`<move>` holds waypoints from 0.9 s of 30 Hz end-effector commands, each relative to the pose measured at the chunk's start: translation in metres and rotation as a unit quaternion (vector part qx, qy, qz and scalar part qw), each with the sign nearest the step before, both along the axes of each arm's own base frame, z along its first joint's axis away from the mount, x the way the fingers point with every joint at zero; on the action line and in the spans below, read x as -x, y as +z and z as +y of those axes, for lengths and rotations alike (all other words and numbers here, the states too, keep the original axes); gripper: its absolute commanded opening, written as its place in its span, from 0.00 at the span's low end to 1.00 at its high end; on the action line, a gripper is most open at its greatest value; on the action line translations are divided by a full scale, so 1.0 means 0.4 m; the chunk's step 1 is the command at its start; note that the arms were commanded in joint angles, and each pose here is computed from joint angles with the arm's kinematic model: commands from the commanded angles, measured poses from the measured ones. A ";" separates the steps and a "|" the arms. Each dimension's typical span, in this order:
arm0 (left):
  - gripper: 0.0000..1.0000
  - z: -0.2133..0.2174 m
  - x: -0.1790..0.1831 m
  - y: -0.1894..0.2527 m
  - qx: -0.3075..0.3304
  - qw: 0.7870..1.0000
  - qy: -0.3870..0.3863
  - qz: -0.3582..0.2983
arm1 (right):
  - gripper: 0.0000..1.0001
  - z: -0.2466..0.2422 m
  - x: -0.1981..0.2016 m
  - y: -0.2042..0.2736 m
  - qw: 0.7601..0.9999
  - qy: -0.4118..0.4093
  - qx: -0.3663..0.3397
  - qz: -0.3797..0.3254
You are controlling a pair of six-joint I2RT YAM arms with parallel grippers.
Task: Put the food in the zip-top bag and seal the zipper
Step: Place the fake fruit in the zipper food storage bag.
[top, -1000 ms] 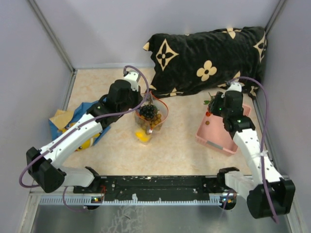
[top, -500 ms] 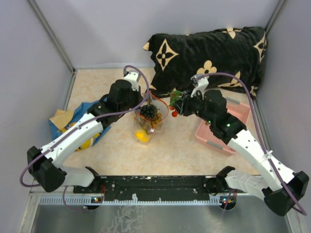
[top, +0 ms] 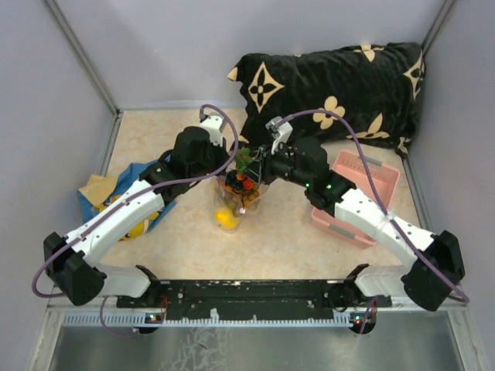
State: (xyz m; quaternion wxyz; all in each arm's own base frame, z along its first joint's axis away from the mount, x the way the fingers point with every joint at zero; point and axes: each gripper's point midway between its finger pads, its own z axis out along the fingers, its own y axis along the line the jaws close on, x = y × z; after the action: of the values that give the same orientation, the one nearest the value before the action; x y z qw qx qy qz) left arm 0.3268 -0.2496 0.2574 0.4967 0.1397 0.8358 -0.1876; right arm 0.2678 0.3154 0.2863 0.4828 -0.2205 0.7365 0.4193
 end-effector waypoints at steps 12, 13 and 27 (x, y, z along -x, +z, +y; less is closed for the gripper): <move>0.00 -0.031 0.014 0.116 0.053 0.997 -0.037 -0.040 | 0.10 0.091 -0.104 -0.058 1.000 -0.003 -0.004 -0.009; 0.00 -0.031 0.016 0.120 0.056 0.997 -0.039 -0.041 | 0.11 0.092 -0.108 -0.072 1.000 -0.006 0.002 -0.003; 0.00 -0.003 0.005 0.158 0.075 0.995 0.002 -0.059 | 0.18 0.040 -0.111 -0.211 0.990 -0.037 0.117 0.063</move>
State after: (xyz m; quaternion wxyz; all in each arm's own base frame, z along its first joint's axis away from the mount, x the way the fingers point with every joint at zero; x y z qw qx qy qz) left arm 0.3201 -0.2541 0.2637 0.4925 0.1467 0.8312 -0.2121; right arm 0.3095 0.3476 0.2105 0.4201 -0.2234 0.7944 0.3776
